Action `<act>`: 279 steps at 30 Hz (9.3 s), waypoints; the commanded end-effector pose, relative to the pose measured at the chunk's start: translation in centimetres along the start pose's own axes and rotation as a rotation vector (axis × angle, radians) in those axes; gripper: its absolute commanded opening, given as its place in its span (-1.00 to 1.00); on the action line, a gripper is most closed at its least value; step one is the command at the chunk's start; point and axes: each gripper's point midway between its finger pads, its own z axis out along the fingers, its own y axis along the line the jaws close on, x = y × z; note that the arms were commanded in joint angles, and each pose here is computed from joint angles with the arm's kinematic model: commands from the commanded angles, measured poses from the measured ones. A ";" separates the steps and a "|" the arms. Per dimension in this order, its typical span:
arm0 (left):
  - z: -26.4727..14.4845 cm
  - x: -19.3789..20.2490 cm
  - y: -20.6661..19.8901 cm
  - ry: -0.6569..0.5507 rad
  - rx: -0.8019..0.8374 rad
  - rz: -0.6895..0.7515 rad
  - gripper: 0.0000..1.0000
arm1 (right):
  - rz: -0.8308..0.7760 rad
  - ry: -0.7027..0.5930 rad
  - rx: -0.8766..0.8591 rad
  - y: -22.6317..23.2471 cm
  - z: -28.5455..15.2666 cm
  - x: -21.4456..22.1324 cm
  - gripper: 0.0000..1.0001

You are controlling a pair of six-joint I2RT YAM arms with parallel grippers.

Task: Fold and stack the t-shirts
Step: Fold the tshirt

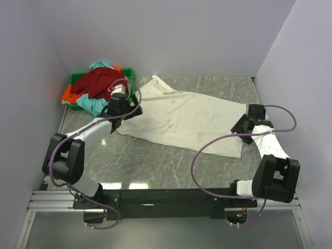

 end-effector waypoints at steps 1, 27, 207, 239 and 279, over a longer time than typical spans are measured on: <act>0.2 0.9 2.5 0.025 0.023 -0.046 0.96 | 0.047 -0.053 0.058 -2.4 0.0 -1.8 0.33; 3.0 3.0 8.5 0.101 0.035 -0.128 0.97 | 0.065 0.018 -0.048 -0.6 6.1 -3.4 0.16; 0.0 5.0 14.5 0.086 -0.120 -0.259 -0.99 | 0.100 -0.030 0.258 -7.1 3.2 -3.9 -1.00; -6.5 -2.8 8.0 -0.133 0.002 -0.170 0.80 | -0.024 -0.227 0.170 1.4 -3.1 -6.4 0.01; -3.2 14.1 5.2 0.160 0.053 -0.279 0.93 | -0.324 0.243 -0.231 10.6 1.8 17.1 0.01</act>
